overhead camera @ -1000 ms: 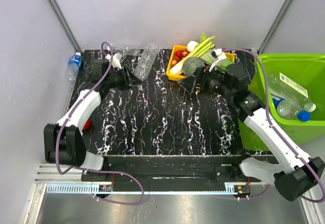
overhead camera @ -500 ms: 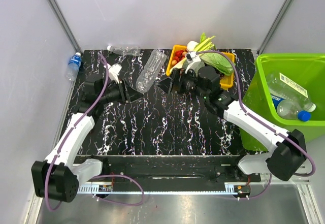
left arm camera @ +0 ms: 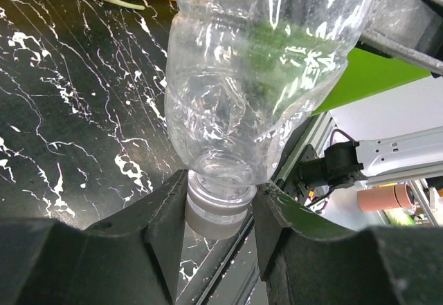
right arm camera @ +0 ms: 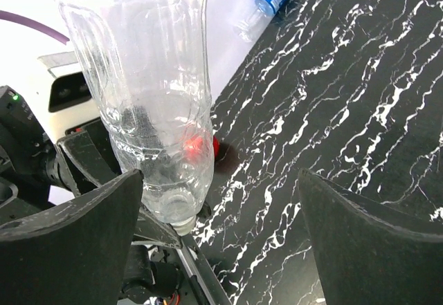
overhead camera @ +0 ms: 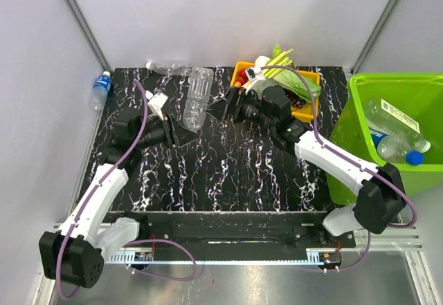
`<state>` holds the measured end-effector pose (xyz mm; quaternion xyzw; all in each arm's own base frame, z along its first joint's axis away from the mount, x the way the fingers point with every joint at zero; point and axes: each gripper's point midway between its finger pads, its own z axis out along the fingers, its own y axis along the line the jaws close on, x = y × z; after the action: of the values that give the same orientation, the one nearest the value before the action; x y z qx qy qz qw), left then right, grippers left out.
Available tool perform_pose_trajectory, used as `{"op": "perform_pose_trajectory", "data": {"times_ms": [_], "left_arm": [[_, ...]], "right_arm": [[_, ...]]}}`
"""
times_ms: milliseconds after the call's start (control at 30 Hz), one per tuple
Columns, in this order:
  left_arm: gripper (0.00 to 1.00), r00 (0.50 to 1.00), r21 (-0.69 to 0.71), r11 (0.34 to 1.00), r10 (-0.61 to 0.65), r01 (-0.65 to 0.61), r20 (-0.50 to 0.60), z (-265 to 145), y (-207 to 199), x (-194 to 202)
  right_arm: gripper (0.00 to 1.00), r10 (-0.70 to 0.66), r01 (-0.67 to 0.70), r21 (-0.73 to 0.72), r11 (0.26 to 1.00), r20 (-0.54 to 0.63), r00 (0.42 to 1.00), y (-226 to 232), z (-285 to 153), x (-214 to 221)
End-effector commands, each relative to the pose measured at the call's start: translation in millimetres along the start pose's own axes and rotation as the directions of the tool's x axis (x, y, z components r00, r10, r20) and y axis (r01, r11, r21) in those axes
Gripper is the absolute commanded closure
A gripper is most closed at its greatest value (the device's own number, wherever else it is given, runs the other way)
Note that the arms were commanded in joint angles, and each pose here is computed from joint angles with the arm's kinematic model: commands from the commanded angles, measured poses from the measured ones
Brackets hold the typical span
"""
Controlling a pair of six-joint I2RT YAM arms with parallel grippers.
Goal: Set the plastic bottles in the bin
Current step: Pick up the plastic bottle at the center of the board.
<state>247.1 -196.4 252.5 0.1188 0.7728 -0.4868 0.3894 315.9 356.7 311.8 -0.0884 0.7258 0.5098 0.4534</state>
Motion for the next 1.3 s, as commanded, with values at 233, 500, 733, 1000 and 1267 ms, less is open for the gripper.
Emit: {"op": "perform_pose_trajectory", "data": {"times_ms": [233, 500, 733, 1000, 1267], "left_arm": [[1.0, 0.992, 0.113, 0.987, 0.11, -0.116, 0.058, -7.6, -33.1, -7.9], [1.0, 0.994, 0.105, 0.989, 0.104, -0.107, 0.034, -4.5, -31.4, -5.6], [1.0, 0.994, 0.067, 0.992, 0.109, -0.111, 0.031, -5.1, -27.2, -7.6], [1.0, 0.997, 0.042, 0.996, 0.082, -0.082, 0.011, -3.1, -20.4, -4.3], [1.0, 0.995, 0.042, 0.995, 0.092, -0.093, 0.023, -6.0, -23.9, -6.3]], "right_arm": [[0.04, -0.001, 0.006, -0.049, 0.999, 0.107, 0.994, 24.9, 0.4, -33.9], [0.04, -0.04, 0.051, -0.075, 0.996, 0.141, 0.989, 37.4, -2.0, -45.2], [0.04, -0.041, 0.064, -0.092, 0.994, 0.237, 0.971, 49.8, -19.1, -64.4], [0.04, -0.023, 0.045, -0.089, 0.995, 0.227, 0.974, 47.1, -7.3, -58.0], [0.04, -0.03, 0.06, -0.113, 0.992, 0.244, 0.969, 50.8, 1.2, -57.3]]}}
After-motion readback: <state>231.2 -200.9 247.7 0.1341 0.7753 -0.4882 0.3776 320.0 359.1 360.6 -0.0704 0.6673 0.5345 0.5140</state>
